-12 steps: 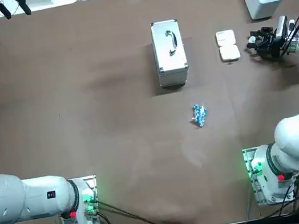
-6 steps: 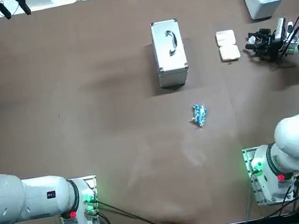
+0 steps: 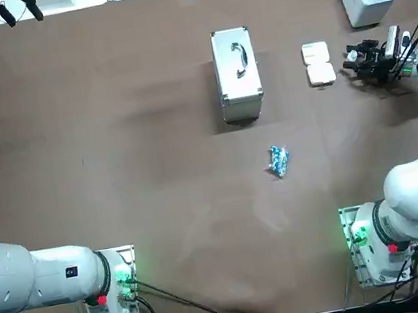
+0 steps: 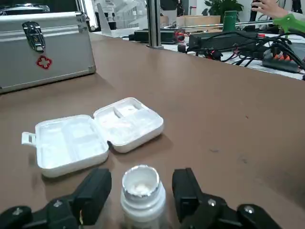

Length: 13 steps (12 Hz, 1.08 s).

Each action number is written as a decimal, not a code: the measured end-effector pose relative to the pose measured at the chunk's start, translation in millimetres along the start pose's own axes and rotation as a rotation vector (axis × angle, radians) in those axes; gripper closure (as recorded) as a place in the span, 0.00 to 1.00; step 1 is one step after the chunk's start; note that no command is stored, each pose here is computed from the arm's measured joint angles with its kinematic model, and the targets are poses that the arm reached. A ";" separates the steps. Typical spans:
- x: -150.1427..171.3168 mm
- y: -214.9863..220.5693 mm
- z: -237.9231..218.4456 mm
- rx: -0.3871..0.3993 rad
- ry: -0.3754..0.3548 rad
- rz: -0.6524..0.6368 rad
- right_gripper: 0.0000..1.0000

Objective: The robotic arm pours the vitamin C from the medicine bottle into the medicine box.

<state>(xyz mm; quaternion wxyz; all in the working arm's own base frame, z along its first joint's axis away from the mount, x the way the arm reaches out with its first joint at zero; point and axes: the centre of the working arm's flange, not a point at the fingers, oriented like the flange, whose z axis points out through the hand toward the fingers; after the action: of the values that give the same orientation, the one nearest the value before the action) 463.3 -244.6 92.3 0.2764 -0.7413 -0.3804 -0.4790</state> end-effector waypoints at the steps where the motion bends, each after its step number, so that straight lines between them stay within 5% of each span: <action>1: -2.0 0.8 -1.2 -0.002 0.001 0.000 0.19; 6: -10.8 4.1 -3.6 -0.015 0.010 0.001 0.21; 13: -12.7 3.3 -2.8 -0.012 0.019 -0.002 0.36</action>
<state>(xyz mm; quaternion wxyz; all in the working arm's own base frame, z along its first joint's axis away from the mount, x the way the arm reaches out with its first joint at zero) 461.5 -252.5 81.6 0.2751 -0.7378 -0.3758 -0.4886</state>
